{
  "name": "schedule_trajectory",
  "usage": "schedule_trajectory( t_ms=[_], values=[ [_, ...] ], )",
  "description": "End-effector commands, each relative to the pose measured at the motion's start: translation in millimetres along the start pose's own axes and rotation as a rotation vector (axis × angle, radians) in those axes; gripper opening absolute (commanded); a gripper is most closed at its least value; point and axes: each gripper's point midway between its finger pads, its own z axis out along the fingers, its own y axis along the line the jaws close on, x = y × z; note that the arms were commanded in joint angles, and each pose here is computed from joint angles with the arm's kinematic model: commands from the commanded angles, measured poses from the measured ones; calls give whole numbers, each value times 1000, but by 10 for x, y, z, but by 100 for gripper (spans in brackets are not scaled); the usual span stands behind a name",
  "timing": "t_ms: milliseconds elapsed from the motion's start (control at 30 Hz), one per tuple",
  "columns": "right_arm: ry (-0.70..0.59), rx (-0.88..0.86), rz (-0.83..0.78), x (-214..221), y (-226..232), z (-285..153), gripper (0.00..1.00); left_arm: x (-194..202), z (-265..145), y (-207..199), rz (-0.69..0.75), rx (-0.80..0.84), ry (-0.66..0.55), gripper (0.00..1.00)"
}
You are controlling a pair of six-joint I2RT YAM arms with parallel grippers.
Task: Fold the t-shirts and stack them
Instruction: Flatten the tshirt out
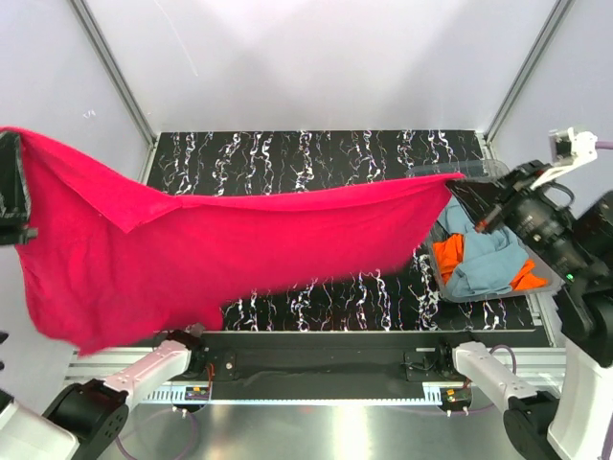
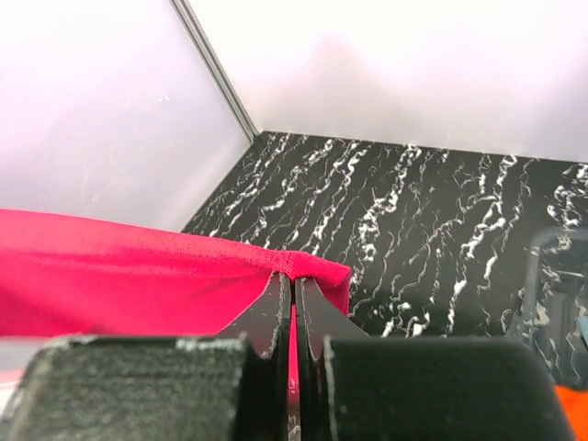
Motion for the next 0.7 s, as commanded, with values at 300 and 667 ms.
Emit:
schedule_trajectory(
  t_ms=[300, 667],
  values=[
    [211, 202, 93, 913, -1249, 1771, 0, 3086, 1439, 561, 262, -176, 577, 0],
    [521, 410, -32, 2482, -2847, 2964, 0, 6255, 1476, 1553, 224, -179, 921, 0]
  ],
)
